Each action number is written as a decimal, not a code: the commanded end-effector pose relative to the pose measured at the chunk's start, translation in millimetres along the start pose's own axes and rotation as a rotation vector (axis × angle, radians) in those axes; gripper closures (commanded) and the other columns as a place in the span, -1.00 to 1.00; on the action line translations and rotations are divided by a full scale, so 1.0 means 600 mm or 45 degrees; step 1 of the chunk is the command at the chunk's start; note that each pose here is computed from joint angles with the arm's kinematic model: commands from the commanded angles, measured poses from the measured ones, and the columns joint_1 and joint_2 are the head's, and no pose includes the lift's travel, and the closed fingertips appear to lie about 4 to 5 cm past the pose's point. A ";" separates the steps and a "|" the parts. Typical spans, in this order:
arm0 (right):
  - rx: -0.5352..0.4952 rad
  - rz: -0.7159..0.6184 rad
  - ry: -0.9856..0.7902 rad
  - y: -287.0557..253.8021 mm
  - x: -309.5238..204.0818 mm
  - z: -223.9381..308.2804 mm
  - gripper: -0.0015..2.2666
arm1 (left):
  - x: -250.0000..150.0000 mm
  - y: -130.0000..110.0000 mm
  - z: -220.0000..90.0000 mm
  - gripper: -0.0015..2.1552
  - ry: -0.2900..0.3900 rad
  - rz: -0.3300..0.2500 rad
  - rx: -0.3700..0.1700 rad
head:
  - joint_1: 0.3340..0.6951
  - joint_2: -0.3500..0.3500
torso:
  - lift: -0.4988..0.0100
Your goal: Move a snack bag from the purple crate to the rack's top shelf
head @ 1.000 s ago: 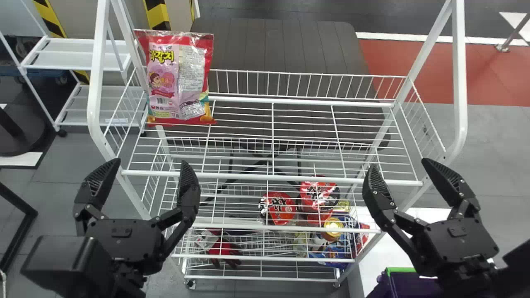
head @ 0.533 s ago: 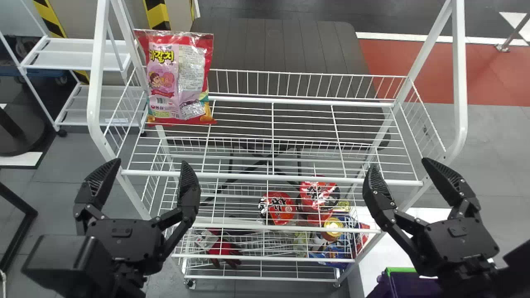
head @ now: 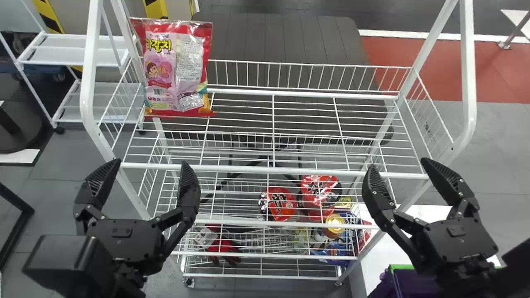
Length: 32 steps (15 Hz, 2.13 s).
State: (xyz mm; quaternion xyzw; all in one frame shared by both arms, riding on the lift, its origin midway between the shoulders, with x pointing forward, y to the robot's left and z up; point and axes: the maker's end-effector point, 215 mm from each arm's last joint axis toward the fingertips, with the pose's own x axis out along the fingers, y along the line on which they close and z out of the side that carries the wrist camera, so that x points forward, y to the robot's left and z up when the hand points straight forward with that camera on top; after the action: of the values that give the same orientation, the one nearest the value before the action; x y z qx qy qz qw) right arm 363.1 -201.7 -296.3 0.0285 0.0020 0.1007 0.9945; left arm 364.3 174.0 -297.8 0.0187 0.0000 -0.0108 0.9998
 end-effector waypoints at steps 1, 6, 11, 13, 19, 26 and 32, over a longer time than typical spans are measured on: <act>0.000 0.000 0.001 0.000 0.000 -0.001 -0.87 | -0.001 0.000 -0.001 -0.95 0.002 0.000 0.000 | 1.00 -0.13 | 0.79; 0.000 0.000 0.001 0.000 0.000 -0.001 -0.87 | -0.001 0.000 -0.001 -0.95 0.002 0.000 0.000 | 1.00 -0.13 | 0.72; 0.001 0.002 0.001 0.002 0.000 -0.001 -0.87 | -0.001 0.001 -0.001 -0.95 0.002 0.002 0.000 | 1.00 -0.12 | 0.64; 0.002 0.001 0.000 0.002 0.000 0.000 -0.87 | -0.001 0.001 -0.001 -0.95 0.002 0.002 0.000 | 1.00 -0.12 | 0.60; 0.001 0.005 0.008 0.002 -0.001 -0.005 -0.87 | -0.001 0.001 -0.001 -0.95 0.002 0.002 0.000 | 1.00 -0.12 | 0.51; 0.002 0.012 0.010 0.005 -0.005 -0.005 -0.87 | -0.001 -0.001 -0.001 -0.95 0.002 0.000 -0.001 | 1.00 -0.12 | 0.40; 0.000 0.015 0.006 0.007 -0.008 0.001 -0.87 | -0.003 -0.001 -0.002 -0.95 0.006 0.000 -0.002 | 1.00 -0.12 | 0.31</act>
State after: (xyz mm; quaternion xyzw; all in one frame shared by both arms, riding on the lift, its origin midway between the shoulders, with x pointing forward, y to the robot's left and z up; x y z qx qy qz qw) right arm 357.9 -198.6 -296.6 0.0279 0.0051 0.1063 0.9939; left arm 362.6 173.6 -299.7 0.0181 0.0025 -0.0106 0.9998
